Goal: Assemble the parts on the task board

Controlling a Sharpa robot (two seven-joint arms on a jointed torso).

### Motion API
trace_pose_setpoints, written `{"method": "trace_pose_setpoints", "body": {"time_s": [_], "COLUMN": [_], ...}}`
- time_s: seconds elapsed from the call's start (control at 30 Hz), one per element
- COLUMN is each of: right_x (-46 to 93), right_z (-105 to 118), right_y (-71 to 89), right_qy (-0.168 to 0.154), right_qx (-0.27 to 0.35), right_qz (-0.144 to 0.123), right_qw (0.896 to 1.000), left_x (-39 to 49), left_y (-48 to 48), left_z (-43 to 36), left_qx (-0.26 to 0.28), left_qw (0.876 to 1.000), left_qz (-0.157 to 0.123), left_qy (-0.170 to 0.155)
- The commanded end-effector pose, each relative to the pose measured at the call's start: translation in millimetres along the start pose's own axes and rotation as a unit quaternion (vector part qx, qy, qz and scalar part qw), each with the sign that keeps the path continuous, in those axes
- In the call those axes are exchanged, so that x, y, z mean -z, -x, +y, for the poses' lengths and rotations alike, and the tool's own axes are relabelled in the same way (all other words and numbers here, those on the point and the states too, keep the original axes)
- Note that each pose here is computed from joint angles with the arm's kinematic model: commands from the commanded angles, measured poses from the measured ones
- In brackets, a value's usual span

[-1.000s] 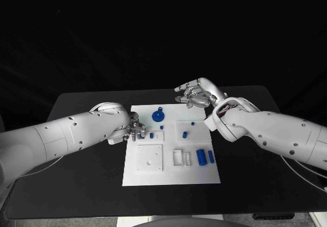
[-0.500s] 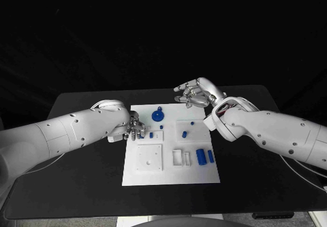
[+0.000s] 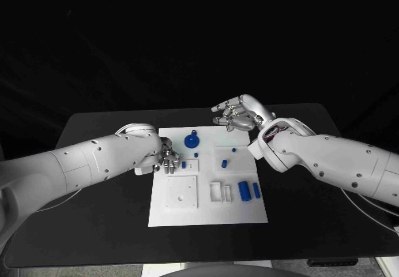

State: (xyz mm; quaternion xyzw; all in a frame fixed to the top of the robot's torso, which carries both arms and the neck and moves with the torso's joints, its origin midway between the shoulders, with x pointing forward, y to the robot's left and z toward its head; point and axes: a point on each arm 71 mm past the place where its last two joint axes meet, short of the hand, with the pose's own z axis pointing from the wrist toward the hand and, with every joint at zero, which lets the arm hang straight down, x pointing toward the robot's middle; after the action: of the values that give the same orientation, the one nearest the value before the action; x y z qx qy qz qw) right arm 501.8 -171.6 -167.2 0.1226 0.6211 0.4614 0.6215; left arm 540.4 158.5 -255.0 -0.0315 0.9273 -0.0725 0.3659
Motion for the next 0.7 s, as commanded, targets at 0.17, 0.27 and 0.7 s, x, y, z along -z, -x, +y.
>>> {"method": "trace_pose_setpoints", "body": {"time_s": [0.17, 0.27, 0.7], "right_x": [-0.1, -0.1, 0.0], "right_z": [1, 1, 0], "right_y": [-1.9, -1.7, -0.8], "right_qy": [0.005, 0.005, 0.004], "right_qx": [0.003, 0.003, 0.004], "right_qz": [0.009, 0.009, 0.008], "right_qw": [1.0, 1.0, 1.0], "left_x": [-2.2, -2.1, -1.3], "left_y": [-5.5, -5.8, 0.4], "left_z": [0.5, 0.5, 14.9], "left_qx": [-0.009, -0.011, 0.008], "left_qw": [1.0, 1.0, 1.0], "left_qz": [0.013, 0.015, -0.015], "left_qy": [0.005, 0.005, 0.015]}}
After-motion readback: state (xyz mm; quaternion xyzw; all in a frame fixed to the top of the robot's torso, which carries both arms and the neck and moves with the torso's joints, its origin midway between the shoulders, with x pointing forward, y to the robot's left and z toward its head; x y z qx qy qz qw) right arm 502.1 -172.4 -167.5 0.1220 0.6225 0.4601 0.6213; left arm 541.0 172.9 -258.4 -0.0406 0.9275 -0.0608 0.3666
